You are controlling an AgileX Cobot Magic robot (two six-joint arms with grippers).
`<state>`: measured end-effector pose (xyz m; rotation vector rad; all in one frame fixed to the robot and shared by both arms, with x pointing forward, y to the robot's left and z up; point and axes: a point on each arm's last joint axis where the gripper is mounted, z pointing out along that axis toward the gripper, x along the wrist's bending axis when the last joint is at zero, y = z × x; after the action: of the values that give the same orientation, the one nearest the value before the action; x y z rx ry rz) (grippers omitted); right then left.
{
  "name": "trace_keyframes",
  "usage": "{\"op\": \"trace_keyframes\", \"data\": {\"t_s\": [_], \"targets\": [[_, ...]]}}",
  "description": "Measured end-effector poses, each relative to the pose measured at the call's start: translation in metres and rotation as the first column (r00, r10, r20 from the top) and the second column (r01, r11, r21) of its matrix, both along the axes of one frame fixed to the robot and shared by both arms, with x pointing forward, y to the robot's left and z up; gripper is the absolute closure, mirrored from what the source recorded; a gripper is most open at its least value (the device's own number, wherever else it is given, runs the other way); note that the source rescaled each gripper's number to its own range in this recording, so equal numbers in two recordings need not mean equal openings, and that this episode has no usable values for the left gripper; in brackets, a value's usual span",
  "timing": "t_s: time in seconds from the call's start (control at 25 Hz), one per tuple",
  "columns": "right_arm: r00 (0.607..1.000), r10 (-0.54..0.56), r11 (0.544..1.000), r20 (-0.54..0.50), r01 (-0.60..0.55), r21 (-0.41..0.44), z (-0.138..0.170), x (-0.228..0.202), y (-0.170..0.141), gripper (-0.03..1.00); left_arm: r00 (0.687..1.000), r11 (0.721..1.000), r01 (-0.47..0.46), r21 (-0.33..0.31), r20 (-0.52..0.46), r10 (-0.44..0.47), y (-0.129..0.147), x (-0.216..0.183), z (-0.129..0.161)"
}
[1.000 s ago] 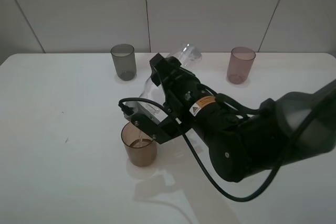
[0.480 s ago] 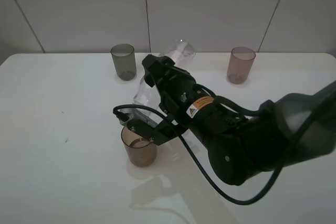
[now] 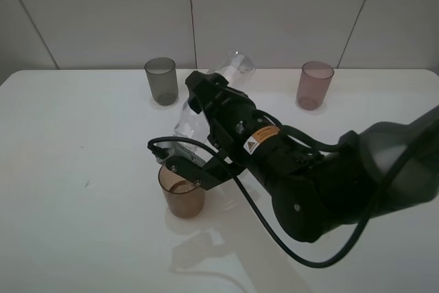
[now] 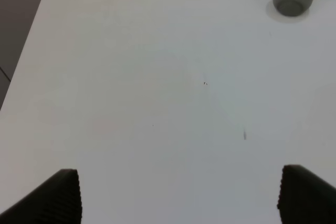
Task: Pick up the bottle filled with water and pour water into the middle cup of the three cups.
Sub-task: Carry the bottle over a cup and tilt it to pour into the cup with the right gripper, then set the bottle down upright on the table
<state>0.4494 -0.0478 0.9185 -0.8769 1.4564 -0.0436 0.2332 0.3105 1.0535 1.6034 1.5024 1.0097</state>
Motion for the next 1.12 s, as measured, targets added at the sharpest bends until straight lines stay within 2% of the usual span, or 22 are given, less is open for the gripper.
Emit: {"op": "trace_keyframes", "data": {"t_s": [0.12,0.2,0.36,0.48,0.6,0.72,0.76,0.84,0.96,1.04,1.08,1.12], "targets": [[1.000,-0.002,1.000,-0.012,0.002,0.014,0.000,0.000,0.000,0.97,1.000,1.000,0.000,0.000,0.000,0.000,0.000,0.000,0.000],[0.999,-0.005,0.999,-0.042,0.008,0.052,-0.001,0.000,0.000,0.97,1.000,1.000,0.000,0.000,0.000,0.000,0.000,0.000,0.000],[0.983,-0.029,0.985,-0.179,0.058,0.160,0.000,-0.001,-0.002,0.97,1.000,1.000,0.000,0.000,0.000,0.000,0.000,0.000,0.000],[0.949,-0.053,0.960,-0.311,0.135,0.246,0.006,0.000,-0.008,0.97,1.000,1.000,0.000,0.000,0.000,0.000,0.000,0.000,0.000],[0.885,-0.072,0.903,-0.461,0.254,0.346,0.014,0.006,-0.020,0.97,1.000,1.000,0.000,0.000,0.000,0.000,0.000,0.000,0.000],[0.790,-0.071,0.782,-0.608,0.422,0.458,0.023,0.017,-0.037,0.97,1.000,1.000,0.000,0.000,0.000,0.000,0.000,0.000,0.000],[0.759,-0.068,0.729,-0.648,0.481,0.487,0.026,0.022,-0.044,0.97,1.000,1.000,0.000,0.000,0.000,0.000,0.000,0.000,0.000],[0.667,-0.027,0.596,-0.744,0.609,0.524,0.028,0.029,-0.057,0.97,1.000,1.000,0.000,0.000,0.000,0.000,0.000,0.000,0.000],[0.547,0.042,0.415,-0.836,0.752,0.512,0.027,0.040,-0.076,0.97,1.000,1.000,0.000,0.000,0.000,0.000,0.000,0.000,0.000],[0.482,0.085,0.302,-0.872,0.821,0.484,0.026,0.046,-0.088,0.97,1.000,1.000,0.000,0.000,0.000,0.000,0.000,0.000,0.000],[0.464,0.106,0.257,-0.880,0.842,0.475,0.025,0.049,-0.092,0.97,1.000,1.000,0.000,0.000,0.000,0.000,0.000,0.000,0.000],[0.445,0.134,0.190,-0.886,0.865,0.464,0.025,0.052,-0.097,0.97,1.000,1.000,0.000,0.000,0.000,0.000,0.000,0.000,0.000]]}}
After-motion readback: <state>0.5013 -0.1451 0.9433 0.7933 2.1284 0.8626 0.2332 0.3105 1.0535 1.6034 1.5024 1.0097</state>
